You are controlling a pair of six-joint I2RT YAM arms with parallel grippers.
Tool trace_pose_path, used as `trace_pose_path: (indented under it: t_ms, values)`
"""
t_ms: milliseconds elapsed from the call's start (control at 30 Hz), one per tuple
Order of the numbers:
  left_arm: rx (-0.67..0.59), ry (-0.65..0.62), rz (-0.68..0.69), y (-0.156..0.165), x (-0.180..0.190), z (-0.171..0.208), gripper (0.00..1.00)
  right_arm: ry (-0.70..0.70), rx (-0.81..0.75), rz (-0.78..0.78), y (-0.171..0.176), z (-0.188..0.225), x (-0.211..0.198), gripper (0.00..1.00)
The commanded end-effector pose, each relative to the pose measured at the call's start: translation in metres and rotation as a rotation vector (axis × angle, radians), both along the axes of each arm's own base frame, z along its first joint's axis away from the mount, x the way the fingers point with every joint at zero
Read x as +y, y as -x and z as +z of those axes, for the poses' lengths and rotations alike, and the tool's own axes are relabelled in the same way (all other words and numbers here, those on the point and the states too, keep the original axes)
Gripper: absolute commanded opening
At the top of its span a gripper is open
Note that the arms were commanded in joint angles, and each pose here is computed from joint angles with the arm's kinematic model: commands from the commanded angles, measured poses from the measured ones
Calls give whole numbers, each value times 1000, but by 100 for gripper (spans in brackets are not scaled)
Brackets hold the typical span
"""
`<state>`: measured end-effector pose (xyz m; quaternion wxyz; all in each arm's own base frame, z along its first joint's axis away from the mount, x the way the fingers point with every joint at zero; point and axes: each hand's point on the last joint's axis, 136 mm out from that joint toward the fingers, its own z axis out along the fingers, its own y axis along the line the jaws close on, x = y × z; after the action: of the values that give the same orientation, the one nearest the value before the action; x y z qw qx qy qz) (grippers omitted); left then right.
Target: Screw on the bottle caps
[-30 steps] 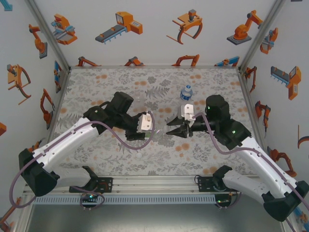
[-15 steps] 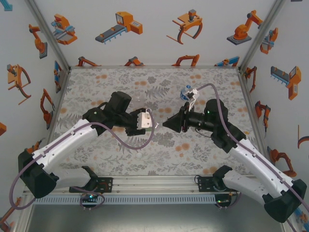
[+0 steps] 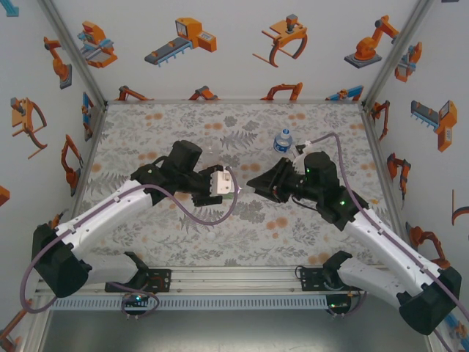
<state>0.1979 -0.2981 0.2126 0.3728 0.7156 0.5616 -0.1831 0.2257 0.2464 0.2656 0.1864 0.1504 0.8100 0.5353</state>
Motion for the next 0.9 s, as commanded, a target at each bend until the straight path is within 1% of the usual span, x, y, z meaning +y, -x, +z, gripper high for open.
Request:
trace_pose_path:
  t_ms: [0,133,167,300,367,467,600,700,800,867]
  values:
    - [-33,150,-135,18,-22,33,0,17,88,-32,-4,-17,-1,21]
    - [-35,149,-127,18,-21,33,0,46,-7,-8,-11,0,-3,45]
    - [-35,148,-124,18,-20,32,0,66,-57,9,-11,8,-5,50]
    - [-31,129,-111,17,-18,27,0,184,-256,67,-8,41,-13,66]
    - [-31,126,-110,16,-18,26,0,253,-346,81,-8,53,-19,71]
    - [-24,117,-114,15,-18,26,0,337,-498,108,-9,69,-25,72]
    - [-15,110,-118,17,-18,25,0,416,-749,161,-6,90,-27,71]
    - [-9,116,-130,19,-18,26,0,421,-990,295,9,105,-15,69]
    - [-1,121,-136,20,-18,27,0,442,-1231,445,30,112,-5,64]
    - [6,118,-142,21,-17,28,0,449,-1409,570,50,113,-1,60]
